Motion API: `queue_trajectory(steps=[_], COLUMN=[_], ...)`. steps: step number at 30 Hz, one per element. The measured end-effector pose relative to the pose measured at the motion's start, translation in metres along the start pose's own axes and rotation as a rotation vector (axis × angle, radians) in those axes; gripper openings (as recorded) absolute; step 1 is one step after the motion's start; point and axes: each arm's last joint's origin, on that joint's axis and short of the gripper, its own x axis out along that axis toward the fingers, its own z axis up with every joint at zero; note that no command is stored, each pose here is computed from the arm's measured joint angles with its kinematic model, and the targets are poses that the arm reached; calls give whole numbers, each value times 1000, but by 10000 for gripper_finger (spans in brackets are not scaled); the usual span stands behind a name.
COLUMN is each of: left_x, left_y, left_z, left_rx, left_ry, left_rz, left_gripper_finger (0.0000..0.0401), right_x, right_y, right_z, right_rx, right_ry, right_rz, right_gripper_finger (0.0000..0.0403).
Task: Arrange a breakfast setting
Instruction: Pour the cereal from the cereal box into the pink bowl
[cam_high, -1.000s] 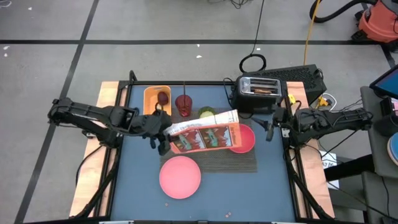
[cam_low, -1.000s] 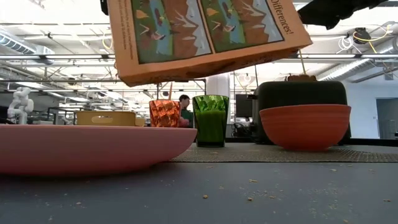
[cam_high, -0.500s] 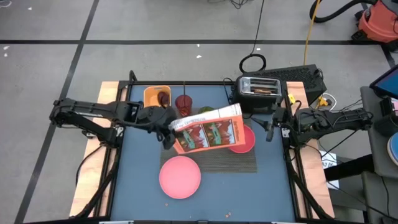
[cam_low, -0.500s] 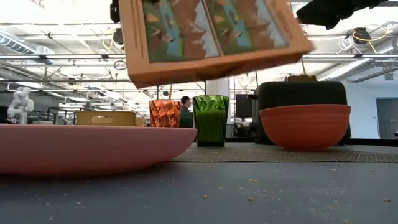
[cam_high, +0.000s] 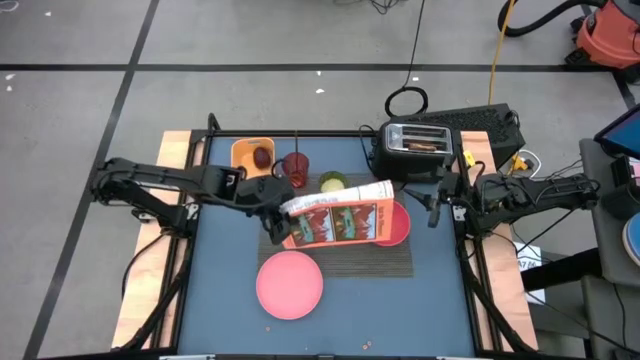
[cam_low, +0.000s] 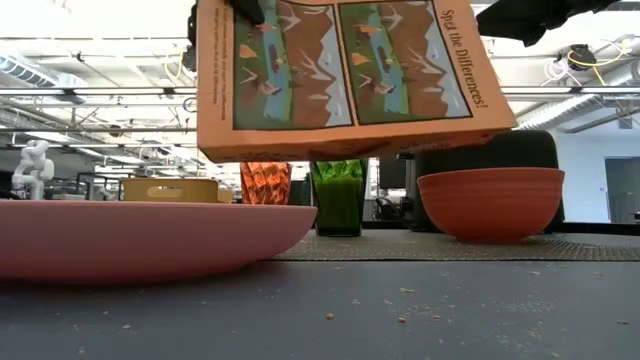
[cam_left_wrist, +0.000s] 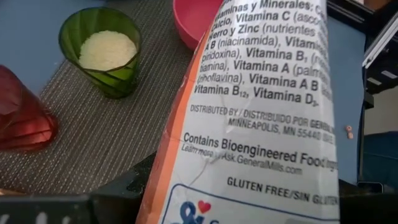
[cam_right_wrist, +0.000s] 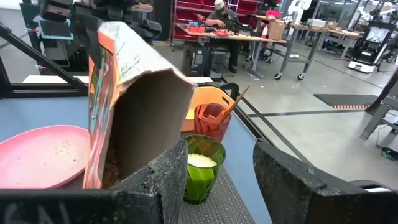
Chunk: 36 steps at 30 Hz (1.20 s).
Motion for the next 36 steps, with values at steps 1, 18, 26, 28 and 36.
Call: queue_trajectory(steps=[1,18,26,28,36], left_x=[0,3,-3,-2,1], left_y=[0,4,9,10,11], left_z=[0,5,6,7,4], left_rx=[-1,-41,-58,-69,-86], left_ry=[2,-18,-37,-29,16], left_rz=[0,-8,19,-12,0], left_gripper_finger=[209,209,209,209,209], right_x=[0,0,0,0,0], right_y=[0,0,0,0,0], right_z=[0,0,0,0,0], right_rx=[0,7,8,7,9], right_ry=[0,0,0,1,-3], right_rz=[0,1,1,1,1], right_gripper_finger=[176,176,176,176,176])
